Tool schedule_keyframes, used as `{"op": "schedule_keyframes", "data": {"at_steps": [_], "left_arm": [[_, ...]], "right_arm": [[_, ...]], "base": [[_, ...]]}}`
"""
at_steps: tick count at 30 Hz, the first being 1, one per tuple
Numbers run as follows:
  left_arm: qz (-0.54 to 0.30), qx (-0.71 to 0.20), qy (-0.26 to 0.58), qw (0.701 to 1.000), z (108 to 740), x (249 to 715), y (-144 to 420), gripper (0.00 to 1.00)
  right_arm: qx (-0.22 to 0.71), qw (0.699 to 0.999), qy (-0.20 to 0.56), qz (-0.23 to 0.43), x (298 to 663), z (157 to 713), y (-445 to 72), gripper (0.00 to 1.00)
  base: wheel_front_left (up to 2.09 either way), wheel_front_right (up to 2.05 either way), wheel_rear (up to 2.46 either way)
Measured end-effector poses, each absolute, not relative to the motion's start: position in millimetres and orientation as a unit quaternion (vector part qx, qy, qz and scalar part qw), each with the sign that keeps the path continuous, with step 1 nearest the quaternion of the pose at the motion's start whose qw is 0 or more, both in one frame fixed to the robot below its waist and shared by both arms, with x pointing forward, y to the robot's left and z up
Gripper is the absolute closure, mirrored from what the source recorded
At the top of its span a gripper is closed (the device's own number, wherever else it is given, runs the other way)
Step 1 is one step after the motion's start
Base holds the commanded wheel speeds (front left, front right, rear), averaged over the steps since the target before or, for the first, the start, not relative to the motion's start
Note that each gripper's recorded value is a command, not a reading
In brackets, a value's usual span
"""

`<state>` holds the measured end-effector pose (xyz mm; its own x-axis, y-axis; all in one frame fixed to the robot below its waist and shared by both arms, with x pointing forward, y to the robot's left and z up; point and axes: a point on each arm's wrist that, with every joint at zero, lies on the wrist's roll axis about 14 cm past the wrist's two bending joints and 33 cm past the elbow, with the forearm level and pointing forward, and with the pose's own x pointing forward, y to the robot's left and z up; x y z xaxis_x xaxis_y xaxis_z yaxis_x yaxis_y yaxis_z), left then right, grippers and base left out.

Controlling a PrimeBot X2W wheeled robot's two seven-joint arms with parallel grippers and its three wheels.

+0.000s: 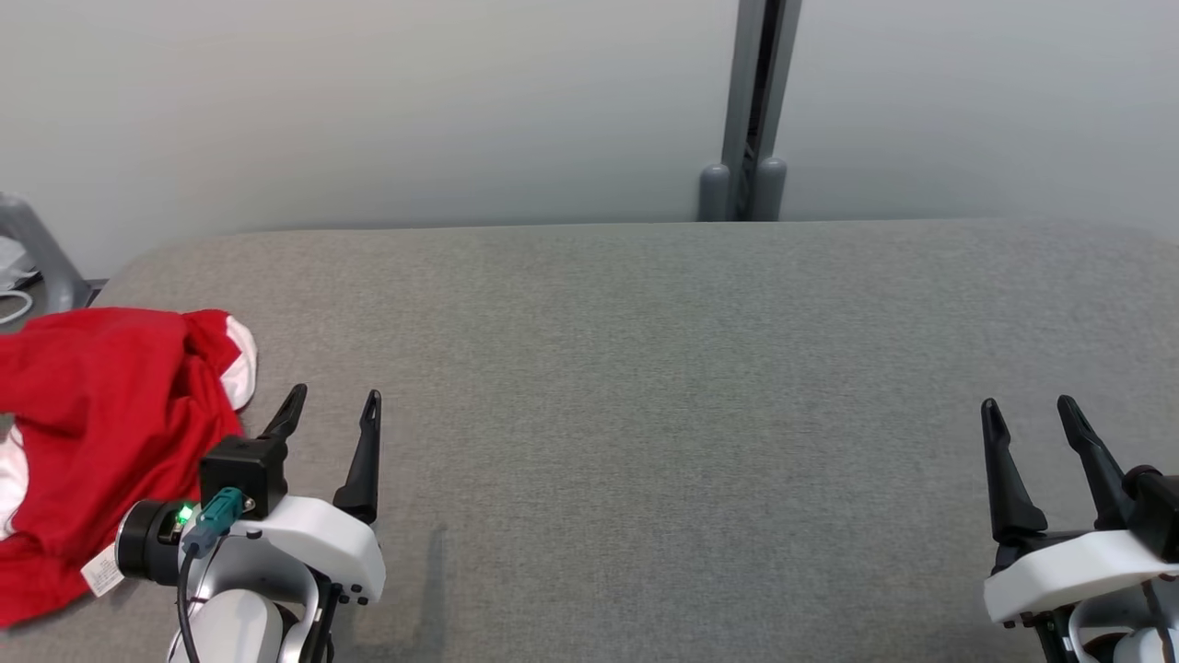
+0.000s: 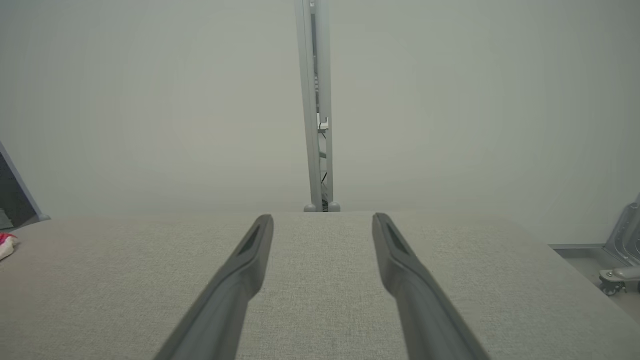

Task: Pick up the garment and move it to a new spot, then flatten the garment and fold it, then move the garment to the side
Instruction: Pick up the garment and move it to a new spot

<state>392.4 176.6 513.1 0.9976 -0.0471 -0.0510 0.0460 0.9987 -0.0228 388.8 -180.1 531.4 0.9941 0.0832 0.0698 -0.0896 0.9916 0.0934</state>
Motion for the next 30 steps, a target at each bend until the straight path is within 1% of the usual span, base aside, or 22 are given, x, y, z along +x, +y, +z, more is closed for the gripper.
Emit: {"op": "schedule_keyframes", "data": {"at_steps": [4, 11, 20, 26, 30], "left_arm": [[-0.002, -0.014, 0.022, 1.0, 514.4, 387.4, 190.6, 0.0], [0.063, -0.016, 0.014, 0.998, 518.0, 366.7, 233.4, 0.0], [0.152, -0.021, 0.007, 0.988, 518.5, 324.7, 289.9, 0.0], [0.209, -0.025, 0.002, 0.978, 518.7, 293.2, 321.2, 0.0], [0.235, -0.028, 0.0, 0.972, 518.6, 276.9, 333.4, 0.0]], "right_arm": [[0.048, 0.996, -0.033, 0.062, 395.0, 532.0, -166.7, 0.0], [0.051, 0.99, -0.03, 0.125, 409.8, 532.3, -120.5, 0.0], [0.06, 0.975, -0.026, 0.213, 422.3, 534.1, -52.4, 0.0], [0.068, 0.96, -0.024, 0.271, 422.4, 536.1, -6.3, 0.0], [0.071, 0.952, -0.025, 0.297, 421.3, 537.6, 14.5, 0.0]], "base": [[0.0, 0.0, 0.0], [0.0, 0.0, 0.0], [0.0, 0.0, 0.0], [0.0, 0.0, 0.0], [0.0, 0.0, 0.0]]}}
